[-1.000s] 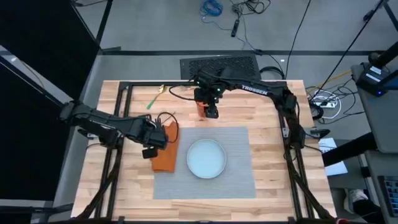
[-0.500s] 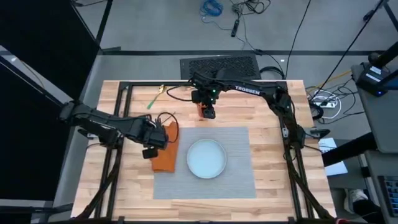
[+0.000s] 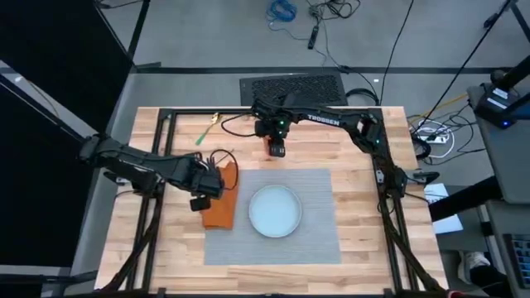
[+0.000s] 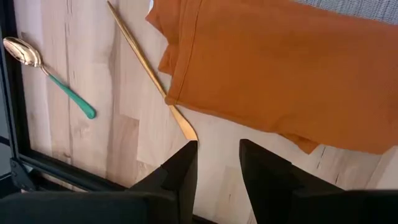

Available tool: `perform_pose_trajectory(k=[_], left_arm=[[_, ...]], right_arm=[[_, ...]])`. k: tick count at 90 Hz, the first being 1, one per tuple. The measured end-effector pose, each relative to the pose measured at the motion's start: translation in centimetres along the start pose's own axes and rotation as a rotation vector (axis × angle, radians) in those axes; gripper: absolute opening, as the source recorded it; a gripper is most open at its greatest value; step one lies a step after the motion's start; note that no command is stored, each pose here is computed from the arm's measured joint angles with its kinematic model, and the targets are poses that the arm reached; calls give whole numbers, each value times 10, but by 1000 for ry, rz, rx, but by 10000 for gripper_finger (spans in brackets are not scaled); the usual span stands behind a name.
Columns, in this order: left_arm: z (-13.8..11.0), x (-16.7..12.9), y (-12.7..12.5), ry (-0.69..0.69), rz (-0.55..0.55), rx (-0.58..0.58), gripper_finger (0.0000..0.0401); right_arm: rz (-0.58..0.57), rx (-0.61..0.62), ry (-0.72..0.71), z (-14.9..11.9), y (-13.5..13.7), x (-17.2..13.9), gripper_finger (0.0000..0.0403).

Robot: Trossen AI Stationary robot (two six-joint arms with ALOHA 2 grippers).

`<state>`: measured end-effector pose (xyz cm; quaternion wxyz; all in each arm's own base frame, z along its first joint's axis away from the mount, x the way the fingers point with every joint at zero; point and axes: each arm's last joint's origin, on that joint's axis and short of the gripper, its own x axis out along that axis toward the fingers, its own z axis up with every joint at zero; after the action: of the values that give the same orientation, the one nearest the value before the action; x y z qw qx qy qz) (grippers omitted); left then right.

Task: Set table place
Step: Put the orange cup on the top right of the table

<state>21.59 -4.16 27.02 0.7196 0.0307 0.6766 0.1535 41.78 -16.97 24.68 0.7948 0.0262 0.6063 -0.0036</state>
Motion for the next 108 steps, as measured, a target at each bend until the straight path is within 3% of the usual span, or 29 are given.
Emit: perform_pose_trajectory(k=[4,14,70,87,96,108], left_arm=[[0,0,0,0,0,0,105],[0,0,0,-1,0,0,105],[-4,-3,-10,-32,36,46,105],[-5,-4,-11,-42,55,53,105],[-4,-4,-10,-48,70,52,105],[-4,-4,-10,-53,80,56,105]], right_arm=[[-5,2,-11,0,-2,-2,18],[-4,5,2,-3,-1,-7,4],[-70,61,147,-25,7,-41,0],[-95,100,122,-34,13,-71,0],[-110,122,71,-47,20,-90,0],[-125,199,32,-85,27,-103,0]])
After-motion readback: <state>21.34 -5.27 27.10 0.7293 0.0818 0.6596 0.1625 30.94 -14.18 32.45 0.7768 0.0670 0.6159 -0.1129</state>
